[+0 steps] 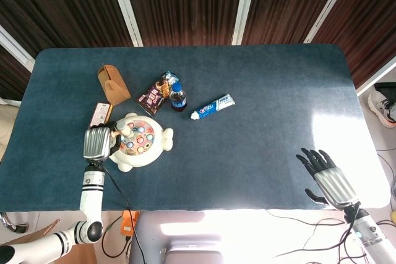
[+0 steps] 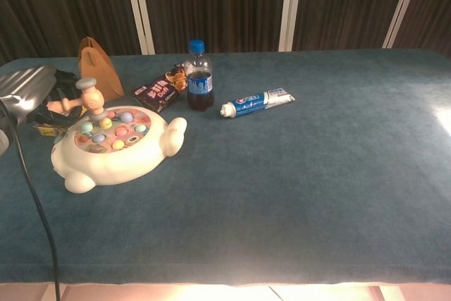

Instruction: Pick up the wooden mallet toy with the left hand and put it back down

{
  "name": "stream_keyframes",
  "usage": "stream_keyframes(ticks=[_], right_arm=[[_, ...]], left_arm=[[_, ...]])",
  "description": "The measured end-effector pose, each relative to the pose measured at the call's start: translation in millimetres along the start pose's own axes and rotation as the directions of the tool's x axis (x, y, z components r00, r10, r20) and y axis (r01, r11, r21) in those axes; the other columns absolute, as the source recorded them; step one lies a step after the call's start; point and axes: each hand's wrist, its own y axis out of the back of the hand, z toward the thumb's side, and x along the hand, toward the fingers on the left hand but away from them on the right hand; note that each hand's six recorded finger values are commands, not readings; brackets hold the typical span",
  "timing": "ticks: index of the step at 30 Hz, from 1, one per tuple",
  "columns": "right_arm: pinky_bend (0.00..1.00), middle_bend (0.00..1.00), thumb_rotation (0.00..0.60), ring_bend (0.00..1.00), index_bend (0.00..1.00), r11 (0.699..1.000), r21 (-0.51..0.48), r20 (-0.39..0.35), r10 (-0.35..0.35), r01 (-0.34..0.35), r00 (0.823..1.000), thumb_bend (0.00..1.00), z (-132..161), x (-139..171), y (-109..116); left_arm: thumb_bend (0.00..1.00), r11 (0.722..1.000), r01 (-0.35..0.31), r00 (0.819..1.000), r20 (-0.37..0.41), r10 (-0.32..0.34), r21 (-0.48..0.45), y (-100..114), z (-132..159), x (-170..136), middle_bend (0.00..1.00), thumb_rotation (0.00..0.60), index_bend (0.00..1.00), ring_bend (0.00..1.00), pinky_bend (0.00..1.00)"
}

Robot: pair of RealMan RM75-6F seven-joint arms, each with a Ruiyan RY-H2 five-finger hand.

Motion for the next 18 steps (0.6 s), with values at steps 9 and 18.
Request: stream_keyframes(ticks=[9, 18], right_arm=[[0.00, 0.00, 0.600, 0.00, 0.00, 1.000, -0.001, 0.001, 0.000, 0.000, 1.000, 0.24, -0.8, 0.4, 0.5], [0.00, 0.00, 0.600, 0.00, 0.00, 1.000, 0.001, 0.000, 0.003, -0.003, 1.000, 0.24, -0.7, 0.4, -0.2]], left_arm=[[0.74, 1.000, 0.018, 1.000, -0.006, -0.018, 0.017, -6.7, -3.9, 0.2, 0.62, 0.600, 0.69, 0.51, 0.65], [0.74, 0.998, 0.048, 0.999, -0.010, -0.047, 0.034, -13.4, -6.3, -0.7, 0.62, 0.600, 0.70, 0.51, 0.65]])
